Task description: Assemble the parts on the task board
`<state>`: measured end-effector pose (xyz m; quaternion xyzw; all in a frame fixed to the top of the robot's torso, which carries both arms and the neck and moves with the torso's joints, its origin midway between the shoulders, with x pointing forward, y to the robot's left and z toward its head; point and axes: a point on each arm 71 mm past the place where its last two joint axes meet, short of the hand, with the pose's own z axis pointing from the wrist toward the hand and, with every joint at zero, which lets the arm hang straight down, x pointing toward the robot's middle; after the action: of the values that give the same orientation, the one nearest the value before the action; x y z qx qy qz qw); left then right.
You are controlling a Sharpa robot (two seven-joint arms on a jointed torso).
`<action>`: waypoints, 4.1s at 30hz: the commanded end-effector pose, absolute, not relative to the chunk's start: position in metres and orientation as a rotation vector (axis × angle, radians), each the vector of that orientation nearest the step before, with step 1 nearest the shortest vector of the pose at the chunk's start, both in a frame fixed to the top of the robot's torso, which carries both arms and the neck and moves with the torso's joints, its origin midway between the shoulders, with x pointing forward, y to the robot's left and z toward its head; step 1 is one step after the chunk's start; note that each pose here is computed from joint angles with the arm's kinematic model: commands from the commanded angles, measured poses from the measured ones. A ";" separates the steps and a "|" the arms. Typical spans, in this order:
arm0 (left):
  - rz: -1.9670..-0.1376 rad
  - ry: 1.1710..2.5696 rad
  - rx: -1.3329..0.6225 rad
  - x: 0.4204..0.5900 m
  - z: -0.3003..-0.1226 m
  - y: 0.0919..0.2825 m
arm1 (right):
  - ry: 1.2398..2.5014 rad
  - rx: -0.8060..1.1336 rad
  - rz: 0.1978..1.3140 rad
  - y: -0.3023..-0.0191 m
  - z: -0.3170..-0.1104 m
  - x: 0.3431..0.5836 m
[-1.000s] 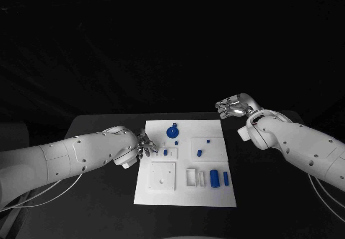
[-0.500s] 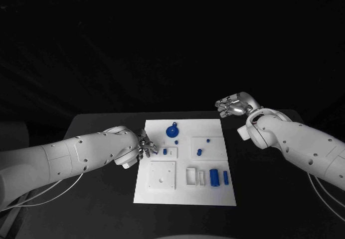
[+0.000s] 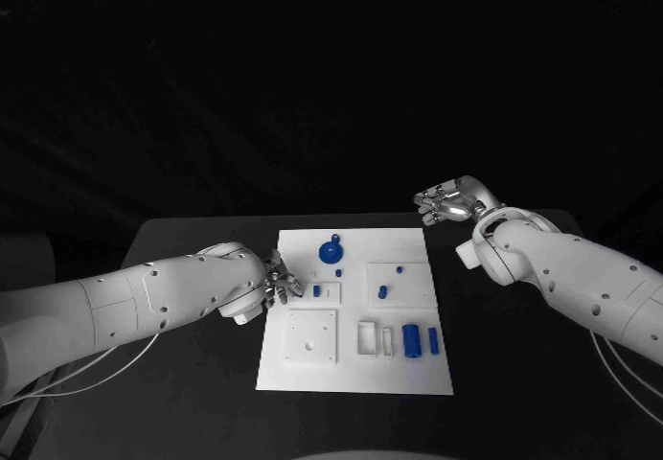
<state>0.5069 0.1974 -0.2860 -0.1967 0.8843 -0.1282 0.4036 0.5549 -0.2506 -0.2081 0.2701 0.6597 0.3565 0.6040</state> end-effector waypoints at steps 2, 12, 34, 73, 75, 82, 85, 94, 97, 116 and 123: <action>-0.317 2.251 -0.467 0.506 -0.288 0.197 | 1.534 0.615 0.828 -0.250 -0.208 0.555; -0.312 2.238 -0.467 0.507 -0.289 0.197 | 1.534 0.615 0.829 -0.249 -0.208 0.555; -0.384 2.187 -0.516 0.503 -0.286 0.201 | 1.536 0.615 0.828 -0.249 -0.209 0.556; -0.371 2.202 -0.491 0.508 -0.289 0.198 | 1.539 0.616 0.827 -0.250 -0.209 0.556; -0.368 2.206 -0.489 0.508 -0.290 0.198 | 1.540 0.616 0.827 -0.250 -0.209 0.556; -0.361 2.223 -0.479 0.507 -0.292 0.198 | 1.540 0.616 0.826 -0.250 -0.209 0.556; -0.358 2.231 -0.476 0.506 -0.293 0.199 | 1.541 0.615 0.827 -0.250 -0.209 0.556; -0.352 2.240 -0.468 0.506 -0.293 0.199 | 1.542 0.615 0.827 -0.249 -0.210 0.556; -0.350 2.240 -0.468 0.506 -0.293 0.199 | 1.542 0.615 0.827 -0.250 -0.210 0.556; -0.331 2.258 -0.458 0.507 -0.295 0.198 | 1.543 0.615 0.829 -0.249 -0.211 0.556; -0.326 2.275 -0.447 0.507 -0.296 0.196 | 1.544 0.615 0.829 -0.248 -0.211 0.556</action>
<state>0.5113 0.1988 -0.2902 -0.1884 0.8834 -0.1341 0.4076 0.5561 -0.2495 -0.2111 0.2707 0.6634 0.3552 0.6004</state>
